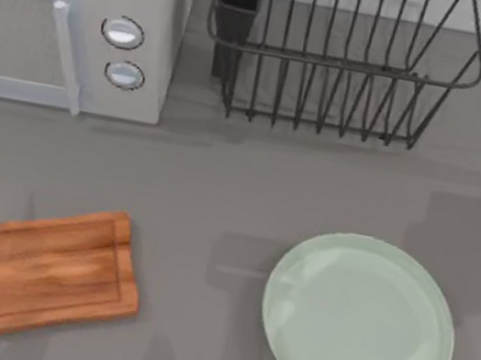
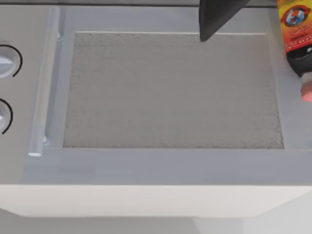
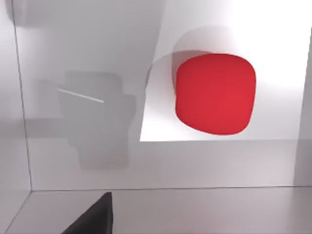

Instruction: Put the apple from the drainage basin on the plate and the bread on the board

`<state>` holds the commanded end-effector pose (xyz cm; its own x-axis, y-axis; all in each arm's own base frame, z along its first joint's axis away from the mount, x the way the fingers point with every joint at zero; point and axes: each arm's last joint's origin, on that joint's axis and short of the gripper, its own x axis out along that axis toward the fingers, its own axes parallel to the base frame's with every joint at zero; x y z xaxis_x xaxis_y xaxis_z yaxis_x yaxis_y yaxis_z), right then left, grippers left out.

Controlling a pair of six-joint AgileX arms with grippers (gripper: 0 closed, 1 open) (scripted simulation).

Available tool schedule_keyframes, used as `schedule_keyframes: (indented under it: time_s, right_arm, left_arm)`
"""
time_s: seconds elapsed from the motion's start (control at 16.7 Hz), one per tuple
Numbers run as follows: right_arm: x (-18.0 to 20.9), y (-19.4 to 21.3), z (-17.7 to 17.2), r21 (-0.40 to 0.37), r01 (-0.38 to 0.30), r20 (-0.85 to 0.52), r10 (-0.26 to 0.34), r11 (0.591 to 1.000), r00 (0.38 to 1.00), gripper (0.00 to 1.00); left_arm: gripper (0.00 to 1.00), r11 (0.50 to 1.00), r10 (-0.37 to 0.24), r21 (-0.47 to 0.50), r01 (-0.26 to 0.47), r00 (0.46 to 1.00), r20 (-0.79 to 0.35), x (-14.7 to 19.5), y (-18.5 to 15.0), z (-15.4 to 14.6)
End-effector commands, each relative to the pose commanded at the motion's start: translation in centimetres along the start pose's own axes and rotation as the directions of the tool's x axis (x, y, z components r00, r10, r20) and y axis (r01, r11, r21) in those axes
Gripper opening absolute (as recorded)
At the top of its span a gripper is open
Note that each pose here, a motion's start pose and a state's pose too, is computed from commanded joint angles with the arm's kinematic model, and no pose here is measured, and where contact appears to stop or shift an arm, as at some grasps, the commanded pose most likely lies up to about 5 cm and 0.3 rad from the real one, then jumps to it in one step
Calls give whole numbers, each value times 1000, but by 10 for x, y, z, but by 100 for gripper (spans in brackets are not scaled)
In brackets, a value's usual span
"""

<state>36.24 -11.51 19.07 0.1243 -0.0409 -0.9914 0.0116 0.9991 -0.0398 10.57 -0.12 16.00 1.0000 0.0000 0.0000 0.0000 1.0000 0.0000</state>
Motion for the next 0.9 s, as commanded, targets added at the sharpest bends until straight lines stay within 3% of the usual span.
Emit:
schedule_keyframes:
  time_s: [0.3,0.66,0.9]
  right_arm:
    - [34,-17,17,3,-39,-122,39,999,992,100]
    - [36,-15,18,-1,-40,-124,39,999,992,100]
    - [72,-16,19,0,-41,-127,40,999,991,100]
  left_arm:
    - [100,1000,0,0,0,1000,0,0,0,0]
    - [100,1000,0,0,0,1000,0,0,0,0]
    - [100,1000,0,0,0,1000,0,0,0,0]
